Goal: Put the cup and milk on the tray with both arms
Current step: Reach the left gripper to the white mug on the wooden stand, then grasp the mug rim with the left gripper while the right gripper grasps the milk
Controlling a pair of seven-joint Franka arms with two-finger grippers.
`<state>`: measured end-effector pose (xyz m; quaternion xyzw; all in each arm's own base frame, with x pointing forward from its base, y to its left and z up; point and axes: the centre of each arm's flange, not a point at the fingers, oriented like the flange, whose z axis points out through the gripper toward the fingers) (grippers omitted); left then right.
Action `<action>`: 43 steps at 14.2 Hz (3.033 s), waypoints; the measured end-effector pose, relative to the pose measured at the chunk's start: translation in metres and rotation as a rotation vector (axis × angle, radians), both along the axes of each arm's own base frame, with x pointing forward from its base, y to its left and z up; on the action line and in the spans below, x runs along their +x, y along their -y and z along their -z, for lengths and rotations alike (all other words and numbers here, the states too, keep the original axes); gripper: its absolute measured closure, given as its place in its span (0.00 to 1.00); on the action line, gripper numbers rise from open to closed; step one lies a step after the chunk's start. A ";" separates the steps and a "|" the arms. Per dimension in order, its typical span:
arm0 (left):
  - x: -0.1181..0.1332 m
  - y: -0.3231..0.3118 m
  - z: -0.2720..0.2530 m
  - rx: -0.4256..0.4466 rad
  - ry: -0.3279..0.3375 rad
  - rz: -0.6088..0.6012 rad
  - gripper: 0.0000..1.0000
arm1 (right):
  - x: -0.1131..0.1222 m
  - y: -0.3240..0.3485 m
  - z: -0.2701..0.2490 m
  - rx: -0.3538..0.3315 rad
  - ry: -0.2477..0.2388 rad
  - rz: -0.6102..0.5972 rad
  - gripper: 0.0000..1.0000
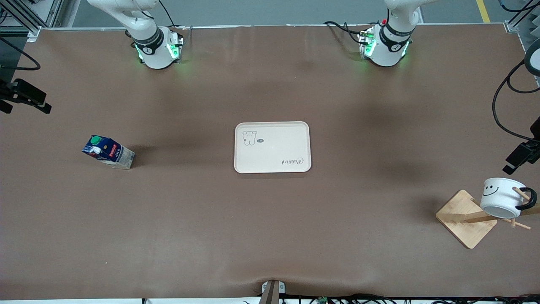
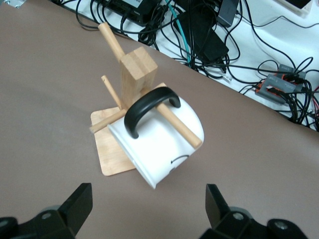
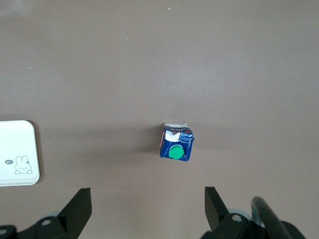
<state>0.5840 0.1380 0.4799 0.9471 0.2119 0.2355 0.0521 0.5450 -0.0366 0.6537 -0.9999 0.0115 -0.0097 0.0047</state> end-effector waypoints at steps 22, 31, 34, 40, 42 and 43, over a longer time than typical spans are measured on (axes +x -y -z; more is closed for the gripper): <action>0.032 0.021 0.062 0.017 0.037 0.038 0.67 | 0.036 0.002 0.038 -0.002 0.019 0.001 0.00; 0.035 0.048 0.049 0.009 0.040 0.087 0.93 | 0.051 0.010 0.070 0.000 -0.028 0.012 0.00; 0.031 0.064 0.034 0.002 0.023 0.117 0.93 | 0.062 0.018 0.107 0.005 -0.093 0.027 0.00; 0.019 0.109 0.007 -0.028 -0.083 0.210 0.93 | 0.066 0.078 0.173 0.041 -0.214 0.126 0.00; 0.016 0.126 -0.001 -0.047 -0.157 0.251 0.93 | 0.063 0.080 0.190 0.060 -0.252 0.136 0.00; 0.014 0.136 -0.004 -0.057 -0.192 0.270 0.93 | 0.060 0.077 0.201 0.082 -0.276 0.154 0.00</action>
